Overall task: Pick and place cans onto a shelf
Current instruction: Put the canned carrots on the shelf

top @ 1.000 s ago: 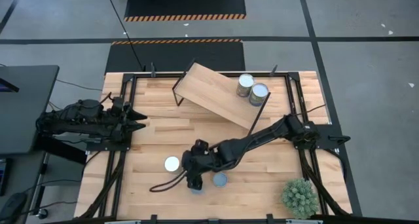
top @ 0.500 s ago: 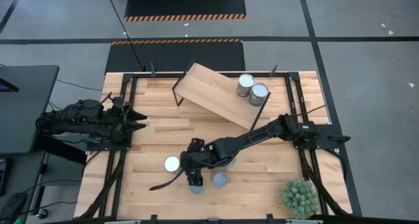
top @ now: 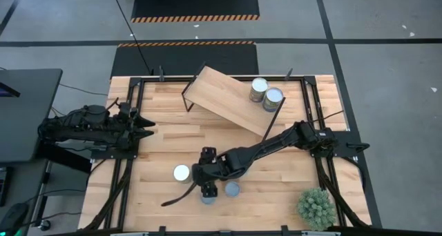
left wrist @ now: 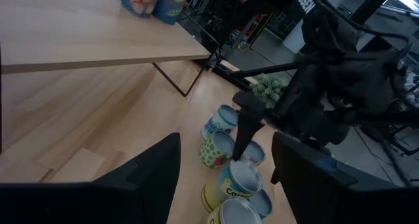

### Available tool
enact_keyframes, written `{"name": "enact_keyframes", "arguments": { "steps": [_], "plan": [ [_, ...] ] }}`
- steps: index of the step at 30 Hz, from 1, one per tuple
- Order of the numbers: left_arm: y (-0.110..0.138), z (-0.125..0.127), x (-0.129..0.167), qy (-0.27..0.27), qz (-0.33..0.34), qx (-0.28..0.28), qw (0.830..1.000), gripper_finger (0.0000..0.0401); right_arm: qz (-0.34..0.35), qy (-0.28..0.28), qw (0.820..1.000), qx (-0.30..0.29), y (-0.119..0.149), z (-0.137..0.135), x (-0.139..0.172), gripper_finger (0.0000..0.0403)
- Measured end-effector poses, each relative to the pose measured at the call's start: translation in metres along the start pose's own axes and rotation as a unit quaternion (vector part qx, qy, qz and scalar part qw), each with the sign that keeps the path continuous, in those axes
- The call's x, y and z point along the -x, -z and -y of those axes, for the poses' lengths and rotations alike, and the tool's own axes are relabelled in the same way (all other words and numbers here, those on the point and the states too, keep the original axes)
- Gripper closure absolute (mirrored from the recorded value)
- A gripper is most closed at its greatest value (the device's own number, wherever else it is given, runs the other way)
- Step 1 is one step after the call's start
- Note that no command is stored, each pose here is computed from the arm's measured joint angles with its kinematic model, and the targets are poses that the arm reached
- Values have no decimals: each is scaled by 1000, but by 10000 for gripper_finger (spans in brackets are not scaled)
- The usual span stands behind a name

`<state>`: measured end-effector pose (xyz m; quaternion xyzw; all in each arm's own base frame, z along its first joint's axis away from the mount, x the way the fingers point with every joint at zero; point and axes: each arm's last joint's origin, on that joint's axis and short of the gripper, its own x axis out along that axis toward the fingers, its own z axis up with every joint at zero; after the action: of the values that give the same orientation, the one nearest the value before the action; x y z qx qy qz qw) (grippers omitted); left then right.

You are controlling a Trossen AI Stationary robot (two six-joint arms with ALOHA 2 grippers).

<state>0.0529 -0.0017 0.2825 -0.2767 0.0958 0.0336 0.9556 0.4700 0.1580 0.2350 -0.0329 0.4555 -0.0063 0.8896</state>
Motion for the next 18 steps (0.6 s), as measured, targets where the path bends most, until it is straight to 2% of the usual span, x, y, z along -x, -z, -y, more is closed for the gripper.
{"name": "enact_keyframes", "arguments": {
  "steps": [10, 18],
  "plan": [
    [1, 0, 0, -2, -3, -2, 1000, 154, -1, -9, 999, 36, 0, 1, -1, 5],
    [2, -1, 0, -5, -8, -2, 1000, 154, 0, -23, 999, 34, 3, 9, -12, 4]
  ]
}}
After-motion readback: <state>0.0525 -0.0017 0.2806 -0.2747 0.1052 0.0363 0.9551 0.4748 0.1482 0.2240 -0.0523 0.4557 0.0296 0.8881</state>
